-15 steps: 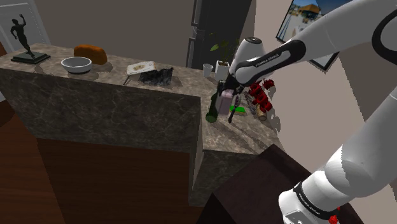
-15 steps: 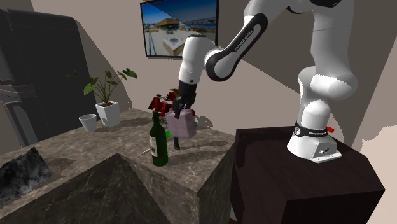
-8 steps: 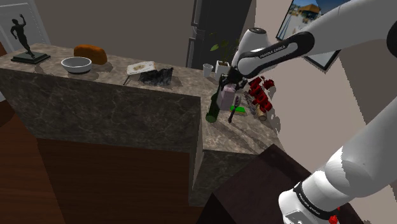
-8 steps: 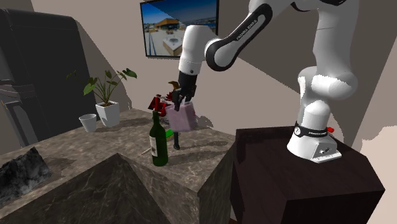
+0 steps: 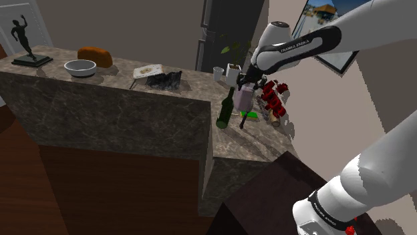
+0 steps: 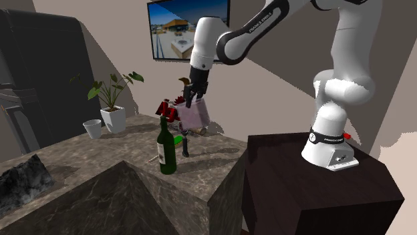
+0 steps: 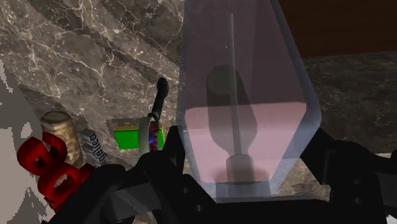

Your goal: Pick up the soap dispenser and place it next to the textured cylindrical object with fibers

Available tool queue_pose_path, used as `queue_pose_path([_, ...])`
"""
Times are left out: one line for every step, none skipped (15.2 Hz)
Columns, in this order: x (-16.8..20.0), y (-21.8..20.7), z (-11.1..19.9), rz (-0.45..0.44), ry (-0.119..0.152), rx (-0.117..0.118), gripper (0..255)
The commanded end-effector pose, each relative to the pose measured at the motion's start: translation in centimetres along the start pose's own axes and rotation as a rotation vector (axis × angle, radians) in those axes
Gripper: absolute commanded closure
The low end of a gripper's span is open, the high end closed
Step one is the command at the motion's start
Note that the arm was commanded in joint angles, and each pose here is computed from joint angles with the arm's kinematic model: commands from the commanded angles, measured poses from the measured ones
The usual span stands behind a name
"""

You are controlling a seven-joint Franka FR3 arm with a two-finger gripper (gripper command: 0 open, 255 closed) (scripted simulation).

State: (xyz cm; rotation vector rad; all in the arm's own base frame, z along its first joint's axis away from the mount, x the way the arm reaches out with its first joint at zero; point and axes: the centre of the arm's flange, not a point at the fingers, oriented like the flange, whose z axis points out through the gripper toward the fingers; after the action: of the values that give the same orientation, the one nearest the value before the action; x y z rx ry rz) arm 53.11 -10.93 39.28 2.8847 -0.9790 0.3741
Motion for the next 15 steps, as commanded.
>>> queue_pose_path([0.6,2.3,0.1,-0.002,0.000,0.000,255])
queue_pose_path([0.9,3.6,0.1,-0.002,0.000,0.000,255])
queue_pose_path([1.2,4.9,0.2,-0.002,0.000,0.000,255])
queue_pose_path([1.6,6.2,0.3,-0.002,0.000,0.000,255])
queue_pose_path([1.9,7.5,0.3,-0.002,0.000,0.000,255])
queue_pose_path([2.2,8.7,0.4,-0.002,0.000,0.000,255])
queue_pose_path([2.5,10.0,0.5,-0.002,0.000,0.000,255])
queue_pose_path([2.8,11.3,0.5,-0.002,0.000,0.000,255])
queue_pose_path([3.2,12.6,0.6,-0.002,0.000,0.000,255])
queue_pose_path([3.5,13.9,0.7,-0.002,0.000,0.000,255])
queue_pose_path([3.8,15.1,0.7,-0.002,0.000,0.000,255])
queue_pose_path([4.1,16.4,0.8,-0.002,0.000,0.000,255])
queue_pose_path([4.4,17.7,0.8,-0.002,0.000,0.000,255])
queue_pose_path([4.8,19.0,0.9,-0.002,0.000,0.000,255])
queue_pose_path([5.1,20.2,1.0,-0.002,0.000,0.000,255])
